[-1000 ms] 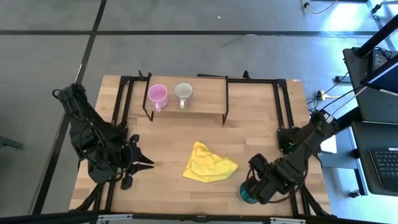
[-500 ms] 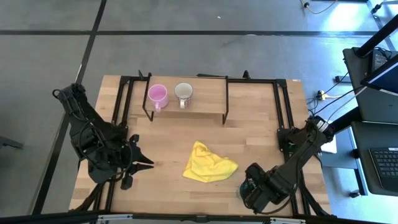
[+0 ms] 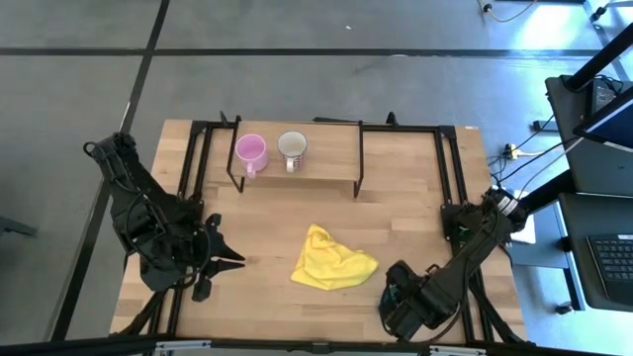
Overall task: Stack small to large cups/mugs on shelf
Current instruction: Put the blue cup on the shelf
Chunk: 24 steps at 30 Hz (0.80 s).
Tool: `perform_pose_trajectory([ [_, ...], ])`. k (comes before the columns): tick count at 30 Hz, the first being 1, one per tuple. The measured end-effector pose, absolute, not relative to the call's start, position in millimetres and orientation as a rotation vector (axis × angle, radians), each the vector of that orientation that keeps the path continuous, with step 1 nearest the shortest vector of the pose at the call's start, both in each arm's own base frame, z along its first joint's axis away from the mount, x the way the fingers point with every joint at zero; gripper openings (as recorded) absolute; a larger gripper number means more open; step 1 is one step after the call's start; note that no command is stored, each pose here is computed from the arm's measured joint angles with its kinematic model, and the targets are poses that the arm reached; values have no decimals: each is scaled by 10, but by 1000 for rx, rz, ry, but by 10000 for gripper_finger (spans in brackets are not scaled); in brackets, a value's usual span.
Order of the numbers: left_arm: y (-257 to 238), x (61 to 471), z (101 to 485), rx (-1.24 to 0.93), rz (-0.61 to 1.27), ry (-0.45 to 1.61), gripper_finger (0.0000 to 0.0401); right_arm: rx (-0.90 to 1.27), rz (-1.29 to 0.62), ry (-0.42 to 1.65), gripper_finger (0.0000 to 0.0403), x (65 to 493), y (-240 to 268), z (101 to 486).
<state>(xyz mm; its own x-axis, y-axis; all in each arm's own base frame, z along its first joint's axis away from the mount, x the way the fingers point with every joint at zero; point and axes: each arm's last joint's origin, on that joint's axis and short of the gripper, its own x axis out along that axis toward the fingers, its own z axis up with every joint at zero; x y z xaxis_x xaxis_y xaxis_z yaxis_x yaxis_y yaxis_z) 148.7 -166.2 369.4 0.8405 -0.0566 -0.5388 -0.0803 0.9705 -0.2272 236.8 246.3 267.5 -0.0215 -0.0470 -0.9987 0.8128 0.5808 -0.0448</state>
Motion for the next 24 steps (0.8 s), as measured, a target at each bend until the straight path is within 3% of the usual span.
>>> perform_pose_trajectory([
  [4,-1662,1487,3694,-248,13,574,54,682,-759,1440,15,2404,2403,2722],
  [11,-1662,1487,3694,-255,15,574,53,621,-658,1516,8,2559,2162,3151],
  [18,-1662,1488,3694,-255,15,573,53,803,-462,1293,8,2796,1729,3904],
  [24,-1662,1488,3694,-255,15,574,53,734,-514,1123,8,3038,1128,4080],
])
